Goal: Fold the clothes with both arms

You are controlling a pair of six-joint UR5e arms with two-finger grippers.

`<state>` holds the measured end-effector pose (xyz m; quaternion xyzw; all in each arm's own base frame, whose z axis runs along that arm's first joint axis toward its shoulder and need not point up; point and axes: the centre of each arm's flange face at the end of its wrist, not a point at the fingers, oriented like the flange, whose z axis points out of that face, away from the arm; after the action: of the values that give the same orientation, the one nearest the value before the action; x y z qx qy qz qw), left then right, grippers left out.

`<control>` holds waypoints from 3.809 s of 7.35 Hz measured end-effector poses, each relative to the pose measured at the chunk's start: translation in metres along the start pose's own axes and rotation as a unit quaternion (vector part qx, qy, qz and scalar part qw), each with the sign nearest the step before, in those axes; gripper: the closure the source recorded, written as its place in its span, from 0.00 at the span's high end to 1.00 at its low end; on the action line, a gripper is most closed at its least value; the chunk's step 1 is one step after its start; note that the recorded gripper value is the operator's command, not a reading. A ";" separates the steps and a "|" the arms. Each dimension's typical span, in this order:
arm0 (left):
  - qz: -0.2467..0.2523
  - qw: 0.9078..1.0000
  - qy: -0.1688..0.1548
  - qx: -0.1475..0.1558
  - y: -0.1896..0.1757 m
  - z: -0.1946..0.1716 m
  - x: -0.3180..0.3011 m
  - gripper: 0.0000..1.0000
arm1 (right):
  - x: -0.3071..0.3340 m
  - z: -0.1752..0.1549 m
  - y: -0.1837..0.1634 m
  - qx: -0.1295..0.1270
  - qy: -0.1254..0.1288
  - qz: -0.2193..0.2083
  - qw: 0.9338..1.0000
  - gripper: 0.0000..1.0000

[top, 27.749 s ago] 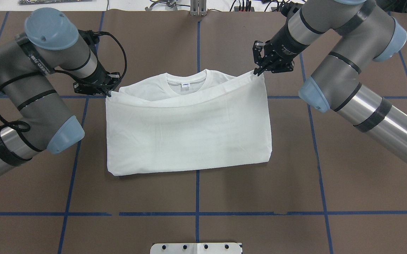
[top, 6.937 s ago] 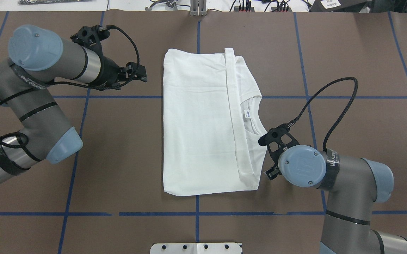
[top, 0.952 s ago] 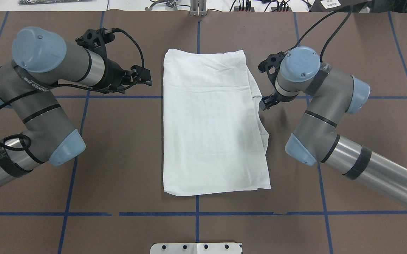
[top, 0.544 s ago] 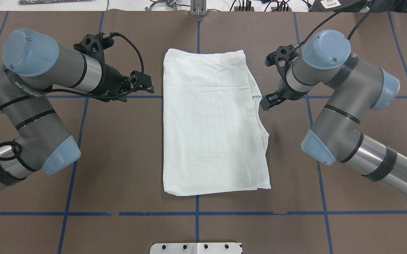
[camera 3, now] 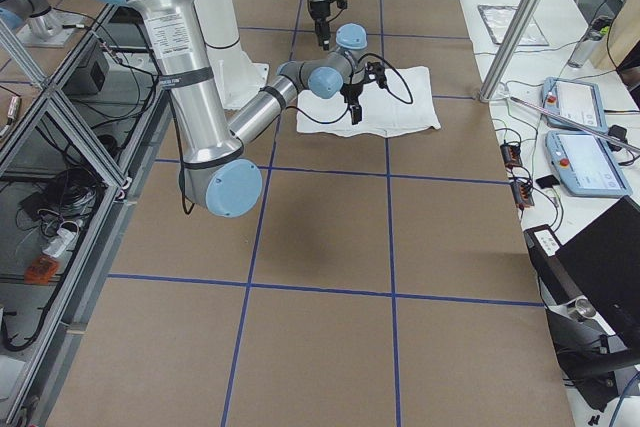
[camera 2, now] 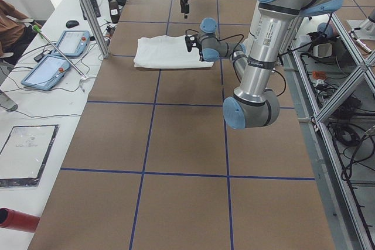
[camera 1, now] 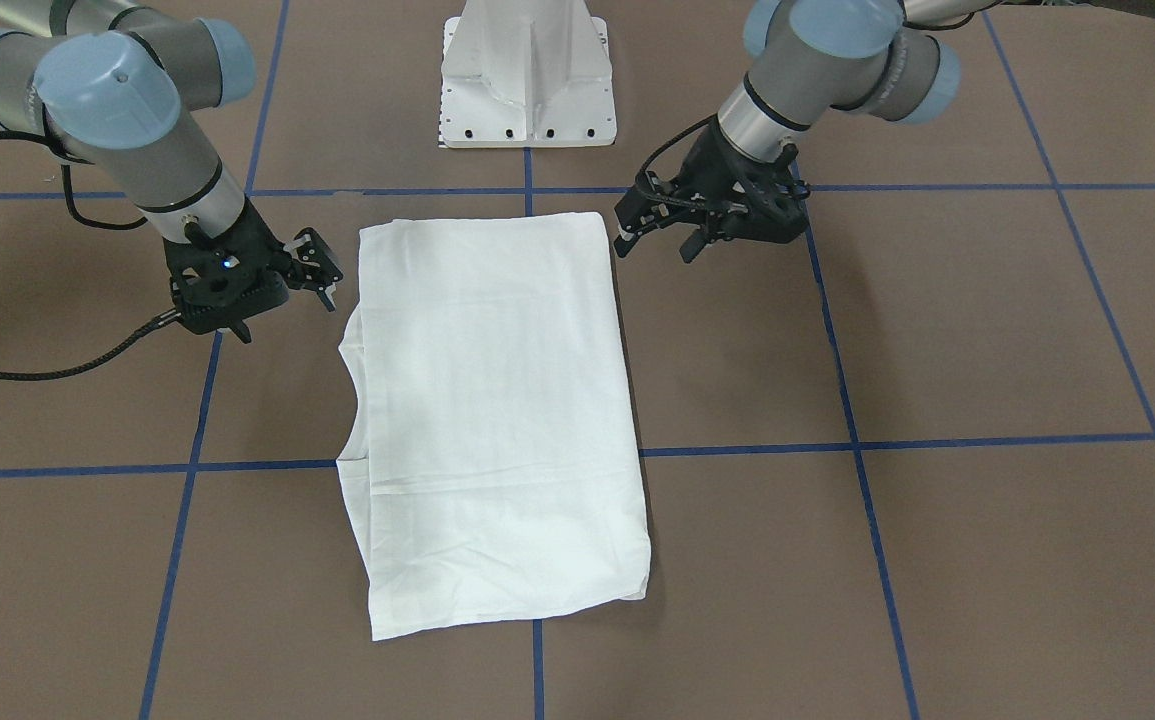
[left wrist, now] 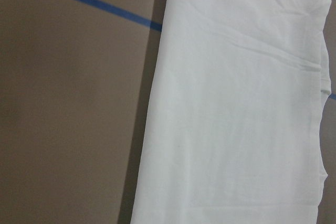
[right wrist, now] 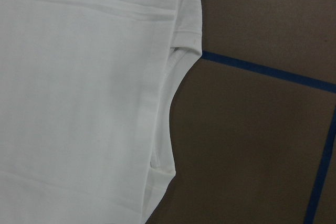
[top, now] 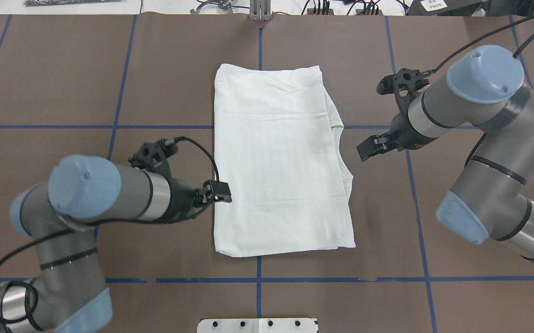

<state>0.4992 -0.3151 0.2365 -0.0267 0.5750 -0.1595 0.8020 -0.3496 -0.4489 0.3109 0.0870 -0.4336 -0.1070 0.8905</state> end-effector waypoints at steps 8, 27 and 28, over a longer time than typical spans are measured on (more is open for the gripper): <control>-0.043 0.996 -0.071 0.016 0.048 0.075 -0.005 0.98 | -0.029 -0.001 0.030 -0.017 -0.025 0.071 0.997 1.00; -0.039 0.994 -0.097 0.023 0.046 0.079 -0.009 0.00 | -0.029 -0.002 0.029 -0.017 -0.025 0.072 0.997 1.00; -0.039 0.994 -0.096 0.023 0.045 0.078 -0.008 0.00 | -0.031 -0.002 0.029 -0.017 -0.026 0.077 0.997 1.00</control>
<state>0.5792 -0.2806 0.2600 -0.0454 0.4902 -0.2008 0.8470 -0.3633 -0.4124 0.2941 0.0358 -0.4597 -0.0477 0.8861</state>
